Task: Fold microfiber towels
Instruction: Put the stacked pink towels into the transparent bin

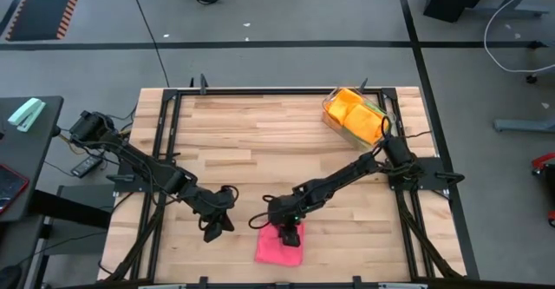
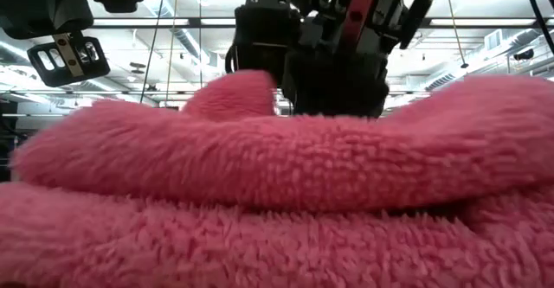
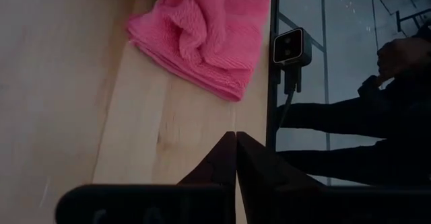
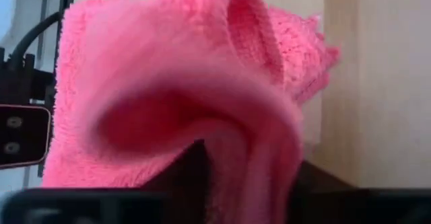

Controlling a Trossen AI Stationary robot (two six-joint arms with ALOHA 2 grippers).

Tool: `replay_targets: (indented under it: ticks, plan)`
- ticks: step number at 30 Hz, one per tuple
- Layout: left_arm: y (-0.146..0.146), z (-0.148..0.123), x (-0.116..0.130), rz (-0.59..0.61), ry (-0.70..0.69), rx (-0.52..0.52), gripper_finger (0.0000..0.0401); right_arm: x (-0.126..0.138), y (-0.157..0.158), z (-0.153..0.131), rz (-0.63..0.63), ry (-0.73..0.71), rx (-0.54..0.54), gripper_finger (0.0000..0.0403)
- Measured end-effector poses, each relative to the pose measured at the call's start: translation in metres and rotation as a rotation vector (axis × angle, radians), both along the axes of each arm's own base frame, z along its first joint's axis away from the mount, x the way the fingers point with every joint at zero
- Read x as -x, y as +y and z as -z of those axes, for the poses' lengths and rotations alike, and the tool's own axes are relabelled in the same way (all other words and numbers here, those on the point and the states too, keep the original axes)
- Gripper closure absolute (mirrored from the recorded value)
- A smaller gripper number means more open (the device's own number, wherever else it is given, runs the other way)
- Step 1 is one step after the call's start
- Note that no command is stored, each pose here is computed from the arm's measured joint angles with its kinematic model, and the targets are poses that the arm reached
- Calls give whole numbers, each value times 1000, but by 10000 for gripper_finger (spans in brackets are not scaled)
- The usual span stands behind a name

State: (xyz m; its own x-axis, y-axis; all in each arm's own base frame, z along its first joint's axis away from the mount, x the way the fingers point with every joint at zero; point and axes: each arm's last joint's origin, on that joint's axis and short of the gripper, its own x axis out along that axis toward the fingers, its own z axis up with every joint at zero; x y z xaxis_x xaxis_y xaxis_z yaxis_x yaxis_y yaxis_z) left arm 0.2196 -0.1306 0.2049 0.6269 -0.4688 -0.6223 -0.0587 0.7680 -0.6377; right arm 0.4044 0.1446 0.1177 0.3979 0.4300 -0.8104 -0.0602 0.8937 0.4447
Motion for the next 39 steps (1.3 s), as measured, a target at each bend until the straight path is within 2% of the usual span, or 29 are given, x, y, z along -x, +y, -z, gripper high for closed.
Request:
replay_targets:
  ticks: [3, 5, 12, 20, 31, 39]
  plan:
    - [0, 0, 0, -8, 6, 9, 388, 1, -3, 0, -10, 14, -14, 344]
    - [0, 0, 0, -17, 13, 18, 388, 2, -6, -2, -19, 33, -24, 382]
    - [0, 0, 0, -19, 15, 22, 375, 18, -35, -28, -42, 131, 55, 385]
    - [0, 0, 0, -18, 14, 21, 385, 39, -82, -75, -64, 175, 79, 385]
    - [0, 0, 0, -19, 15, 21, 377, 83, -161, -134, 55, 212, 46, 385]
    - [0, 0, 0, -14, 12, 18, 389, 148, -228, -170, 272, 256, 18, 385]
